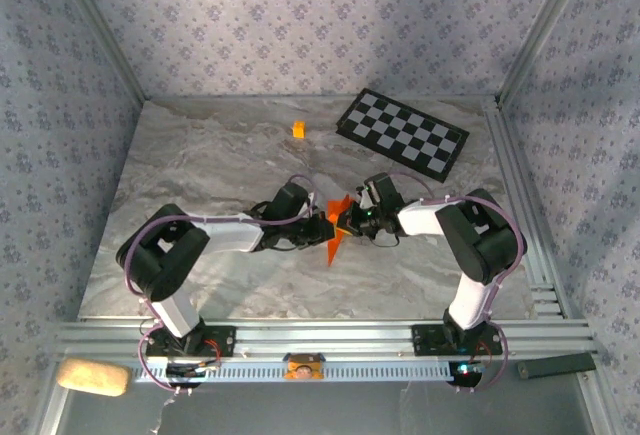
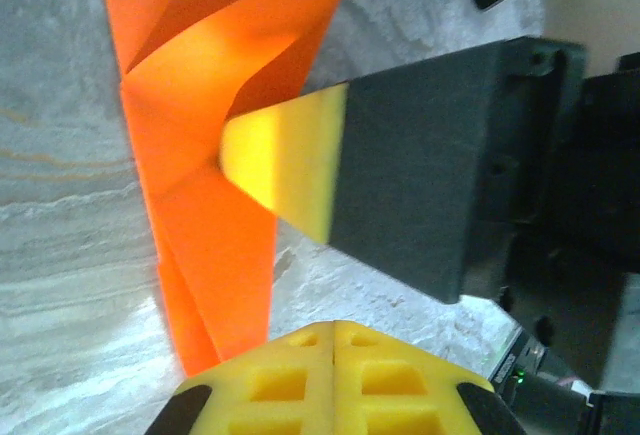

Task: Fold a paper plane with a square sheet of paper (pick it up from the middle)
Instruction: Fold the wing for the fifth time at the center of the table.

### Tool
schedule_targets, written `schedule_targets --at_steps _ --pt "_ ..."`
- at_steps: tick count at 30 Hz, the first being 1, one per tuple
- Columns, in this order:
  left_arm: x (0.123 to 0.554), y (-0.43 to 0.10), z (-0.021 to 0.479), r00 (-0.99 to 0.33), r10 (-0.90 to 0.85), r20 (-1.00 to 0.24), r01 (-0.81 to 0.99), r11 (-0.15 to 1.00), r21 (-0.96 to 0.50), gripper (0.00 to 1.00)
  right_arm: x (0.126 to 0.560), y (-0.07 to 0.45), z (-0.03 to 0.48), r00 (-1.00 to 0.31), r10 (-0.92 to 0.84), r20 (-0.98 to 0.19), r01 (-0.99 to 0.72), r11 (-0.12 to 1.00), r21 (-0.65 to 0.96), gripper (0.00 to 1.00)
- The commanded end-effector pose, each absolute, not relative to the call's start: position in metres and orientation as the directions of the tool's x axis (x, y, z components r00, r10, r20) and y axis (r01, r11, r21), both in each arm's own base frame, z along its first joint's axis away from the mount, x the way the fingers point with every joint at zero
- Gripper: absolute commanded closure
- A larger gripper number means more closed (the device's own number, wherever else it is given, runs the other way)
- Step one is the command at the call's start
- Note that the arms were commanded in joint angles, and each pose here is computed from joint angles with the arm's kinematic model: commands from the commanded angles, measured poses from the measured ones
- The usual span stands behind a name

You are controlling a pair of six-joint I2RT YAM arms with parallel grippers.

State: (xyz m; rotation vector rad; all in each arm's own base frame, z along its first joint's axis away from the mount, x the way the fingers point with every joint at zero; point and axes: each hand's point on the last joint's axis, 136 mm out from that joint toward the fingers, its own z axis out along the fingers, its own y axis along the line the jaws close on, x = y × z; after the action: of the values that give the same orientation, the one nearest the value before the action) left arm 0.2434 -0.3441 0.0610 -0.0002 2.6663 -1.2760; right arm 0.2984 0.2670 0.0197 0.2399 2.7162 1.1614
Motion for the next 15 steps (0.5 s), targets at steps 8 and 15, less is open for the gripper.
schedule_targets --at_steps 8,15 --pt "0.236 -0.363 0.057 -0.982 0.010 -0.189 0.150 0.645 -0.750 1.00 0.273 0.244 -0.013 -0.970 0.243 -0.004 0.187 0.756 0.627 0.95" --pt "0.241 -0.360 0.046 -0.981 0.000 -0.195 0.141 0.687 -0.712 1.00 0.273 0.244 -0.014 -0.970 0.242 -0.002 0.188 0.756 0.627 0.95"
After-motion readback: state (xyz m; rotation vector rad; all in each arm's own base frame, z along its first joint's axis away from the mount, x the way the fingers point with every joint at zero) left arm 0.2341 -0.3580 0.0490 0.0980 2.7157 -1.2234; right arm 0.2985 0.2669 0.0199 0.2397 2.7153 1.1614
